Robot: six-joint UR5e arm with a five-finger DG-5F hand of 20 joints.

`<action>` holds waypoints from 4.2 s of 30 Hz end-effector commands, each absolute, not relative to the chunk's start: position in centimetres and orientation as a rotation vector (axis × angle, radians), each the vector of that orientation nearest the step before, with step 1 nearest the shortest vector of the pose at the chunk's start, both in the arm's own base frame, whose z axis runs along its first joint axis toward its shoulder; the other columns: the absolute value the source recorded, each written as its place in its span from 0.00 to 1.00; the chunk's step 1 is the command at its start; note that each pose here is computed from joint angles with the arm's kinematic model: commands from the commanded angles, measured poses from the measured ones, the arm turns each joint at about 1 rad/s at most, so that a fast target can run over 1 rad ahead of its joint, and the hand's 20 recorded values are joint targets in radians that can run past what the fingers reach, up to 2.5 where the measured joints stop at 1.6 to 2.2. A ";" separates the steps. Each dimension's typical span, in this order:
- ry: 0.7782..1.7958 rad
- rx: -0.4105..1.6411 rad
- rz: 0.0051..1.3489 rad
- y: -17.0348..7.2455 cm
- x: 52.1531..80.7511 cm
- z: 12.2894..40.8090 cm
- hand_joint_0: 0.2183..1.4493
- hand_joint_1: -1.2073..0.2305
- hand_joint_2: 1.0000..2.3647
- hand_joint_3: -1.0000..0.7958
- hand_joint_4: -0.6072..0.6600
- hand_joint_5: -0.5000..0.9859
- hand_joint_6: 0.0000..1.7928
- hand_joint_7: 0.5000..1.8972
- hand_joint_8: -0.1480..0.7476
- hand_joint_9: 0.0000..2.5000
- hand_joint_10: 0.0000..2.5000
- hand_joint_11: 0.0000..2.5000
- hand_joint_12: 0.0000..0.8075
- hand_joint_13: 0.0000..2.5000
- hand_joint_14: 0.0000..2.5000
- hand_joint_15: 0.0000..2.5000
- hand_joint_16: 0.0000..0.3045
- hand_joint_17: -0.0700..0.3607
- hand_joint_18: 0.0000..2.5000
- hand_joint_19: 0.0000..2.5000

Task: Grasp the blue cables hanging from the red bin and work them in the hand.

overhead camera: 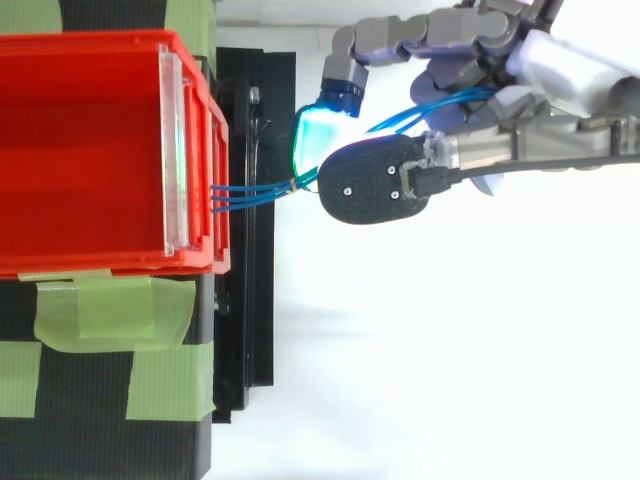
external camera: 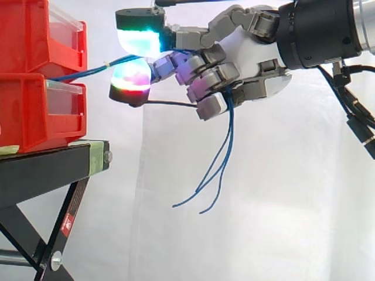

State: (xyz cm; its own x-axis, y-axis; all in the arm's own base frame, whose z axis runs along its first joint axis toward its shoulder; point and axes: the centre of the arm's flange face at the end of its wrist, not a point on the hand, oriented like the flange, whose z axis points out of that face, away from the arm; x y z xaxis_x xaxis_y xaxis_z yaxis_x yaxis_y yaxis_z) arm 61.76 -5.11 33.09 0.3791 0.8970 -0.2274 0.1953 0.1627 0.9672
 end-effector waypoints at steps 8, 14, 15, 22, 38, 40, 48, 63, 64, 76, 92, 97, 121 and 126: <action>1.095 1.336 0.689 -5.0 61.8 33.1 0.64 0.43 0.01 0.14 0.70 0.56 0.00 0.56 0.47 0.42 1.00 1.00 0.51 0.51 1.00 0.73 0.14 0.38 0.54 0.45; 1.115 1.330 0.709 -4.4 61.9 33.1 0.66 0.42 0.01 0.16 0.71 0.55 0.00 0.54 0.47 0.42 1.00 1.00 0.51 0.51 1.00 0.73 0.14 0.38 0.54 0.45; 1.114 1.330 0.708 -4.5 61.9 33.1 0.66 0.42 0.01 0.18 0.70 0.54 0.00 0.54 0.47 0.42 1.00 1.00 0.51 0.51 1.00 0.73 0.14 0.38 0.54 0.45; 1.137 1.330 0.748 -3.9 61.9 33.1 0.66 0.42 0.01 0.20 0.70 0.54 0.00 0.55 0.47 0.42 1.00 1.00 0.51 0.51 1.00 0.73 0.14 0.38 0.54 0.45; 1.203 1.321 0.757 -2.9 61.7 32.8 0.64 0.38 0.01 0.23 0.69 0.45 0.17 0.53 0.47 0.42 1.00 1.00 0.51 0.51 1.00 0.73 0.14 0.38 0.54 0.45; 1.206 1.319 0.760 -2.6 61.7 32.8 0.64 0.38 0.01 0.22 0.69 0.45 0.18 0.53 0.47 0.42 1.00 1.00 0.51 0.51 1.00 0.73 0.14 0.38 0.54 0.45; 1.211 1.315 0.762 -2.2 61.7 32.8 0.58 0.38 0.02 0.45 0.68 0.40 0.41 0.46 0.47 0.42 1.00 1.00 0.51 0.51 1.00 0.73 0.14 0.38 0.54 0.45; 1.196 1.332 0.794 -1.6 61.8 32.8 0.61 0.39 0.02 0.48 0.67 0.42 0.38 0.45 0.47 0.42 1.00 1.00 0.51 0.51 1.00 0.73 0.14 0.38 0.54 0.45; 1.195 1.334 0.796 -1.5 61.8 32.8 0.60 0.39 0.02 0.50 0.68 0.42 0.37 0.46 0.47 0.42 1.00 1.00 0.51 0.51 1.00 0.73 0.14 0.38 0.54 0.45; 1.185 1.332 0.807 -1.4 61.9 32.9 0.60 0.45 0.00 0.72 0.69 0.49 0.41 0.47 0.47 0.42 1.00 1.00 0.51 0.51 1.00 0.73 0.14 0.38 0.54 0.45; 1.186 1.331 0.809 -1.3 61.9 32.8 0.55 0.45 0.01 0.46 0.71 0.48 0.33 0.51 0.47 0.42 1.00 1.00 0.51 0.51 1.00 0.73 0.14 0.38 0.54 0.45; 1.183 1.330 0.812 -1.3 61.9 32.9 0.55 0.45 0.01 0.44 0.71 0.48 0.32 0.52 0.47 0.42 1.00 1.00 0.51 0.51 1.00 0.73 0.14 0.38 0.54 0.45; 1.182 1.327 0.812 -1.3 62.0 33.0 0.55 0.45 0.01 0.24 0.69 0.51 0.29 0.54 0.47 0.42 1.00 1.00 0.51 0.51 1.00 0.73 0.14 0.38 0.54 0.45; 1.183 1.326 0.811 -1.3 62.0 33.0 0.56 0.44 0.01 0.23 0.69 0.51 0.30 0.54 0.47 0.42 1.00 1.00 0.51 0.51 1.00 0.73 0.14 0.38 0.54 0.45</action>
State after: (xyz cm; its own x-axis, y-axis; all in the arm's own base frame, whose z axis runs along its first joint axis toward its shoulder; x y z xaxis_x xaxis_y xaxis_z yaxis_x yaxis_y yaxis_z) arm 61.98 -1.32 32.94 0.2599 0.9498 -0.1742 0.1792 0.1298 0.9752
